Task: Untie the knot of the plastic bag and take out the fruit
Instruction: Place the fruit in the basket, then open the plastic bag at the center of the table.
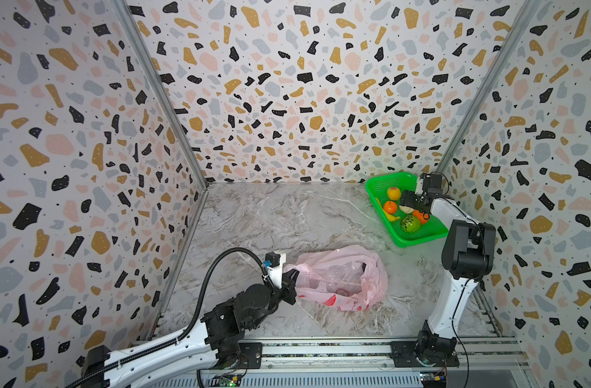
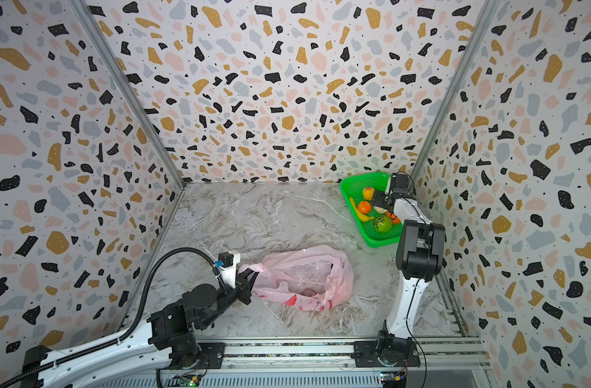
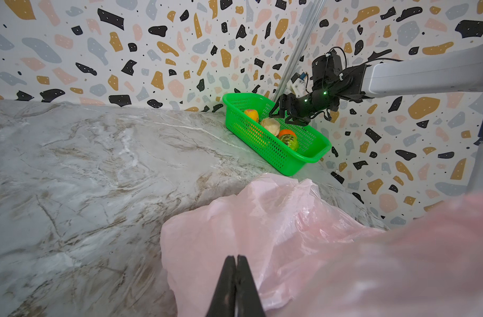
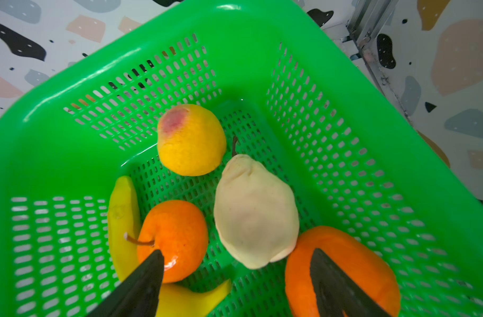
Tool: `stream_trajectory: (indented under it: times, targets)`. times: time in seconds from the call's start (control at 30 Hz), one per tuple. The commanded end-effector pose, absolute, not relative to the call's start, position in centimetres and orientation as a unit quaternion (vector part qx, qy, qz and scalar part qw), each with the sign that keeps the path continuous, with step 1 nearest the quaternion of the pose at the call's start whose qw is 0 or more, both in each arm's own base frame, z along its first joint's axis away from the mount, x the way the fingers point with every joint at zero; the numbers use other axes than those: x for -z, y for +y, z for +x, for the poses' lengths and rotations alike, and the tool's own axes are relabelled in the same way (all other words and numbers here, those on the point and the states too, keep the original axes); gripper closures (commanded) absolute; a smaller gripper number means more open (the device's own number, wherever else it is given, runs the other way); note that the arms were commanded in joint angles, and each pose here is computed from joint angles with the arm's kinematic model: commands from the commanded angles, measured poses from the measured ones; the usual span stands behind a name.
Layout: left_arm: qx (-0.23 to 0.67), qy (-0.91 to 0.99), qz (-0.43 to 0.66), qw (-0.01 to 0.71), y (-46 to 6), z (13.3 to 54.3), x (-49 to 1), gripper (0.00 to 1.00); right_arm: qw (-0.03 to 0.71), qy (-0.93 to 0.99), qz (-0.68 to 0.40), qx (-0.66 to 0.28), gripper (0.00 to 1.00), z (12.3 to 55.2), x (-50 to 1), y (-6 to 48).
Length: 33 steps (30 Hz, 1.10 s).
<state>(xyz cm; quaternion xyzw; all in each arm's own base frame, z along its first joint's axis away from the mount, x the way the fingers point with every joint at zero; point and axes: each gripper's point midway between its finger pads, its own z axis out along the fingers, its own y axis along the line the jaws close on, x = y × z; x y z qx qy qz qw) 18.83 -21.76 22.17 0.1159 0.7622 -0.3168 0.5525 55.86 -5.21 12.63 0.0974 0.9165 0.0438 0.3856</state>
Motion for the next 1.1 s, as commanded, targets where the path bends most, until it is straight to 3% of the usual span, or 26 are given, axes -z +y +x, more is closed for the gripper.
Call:
stream_trajectory:
  times: [0.0, 0.23, 0.43, 0.7, 1.07]
  targets:
    - [0.327, 0.748, 0.110, 0.567, -21.8, 18.9, -23.6, 1.00, 0.409, 0.906, 0.089, -0.061, 0.16, 54.1, -17.2, -3.8]
    - [0.332, 0.745, 0.114, 0.566, -22.2, 18.8, -23.7, 1.00, 0.389, 0.911, 0.078, -0.112, 0.17, 48.7, -19.2, -0.7]
    - [0.335, 0.740, 0.122, 0.571, -22.5, 18.8, -24.1, 1.00, 0.374, 0.910, 0.024, -0.175, 0.18, 41.2, -21.4, 4.6]
    - [0.352, 0.730, 0.139, 0.569, -23.5, 18.5, -24.5, 1.00, 0.286, 0.921, -0.106, -0.241, 0.19, 28.1, -22.1, 14.6]
    - [0.369, 0.727, 0.154, 0.558, -24.4, 18.0, -24.3, 1.00, 0.173, 0.924, -0.198, -0.276, 0.23, 15.8, -20.9, 22.8]
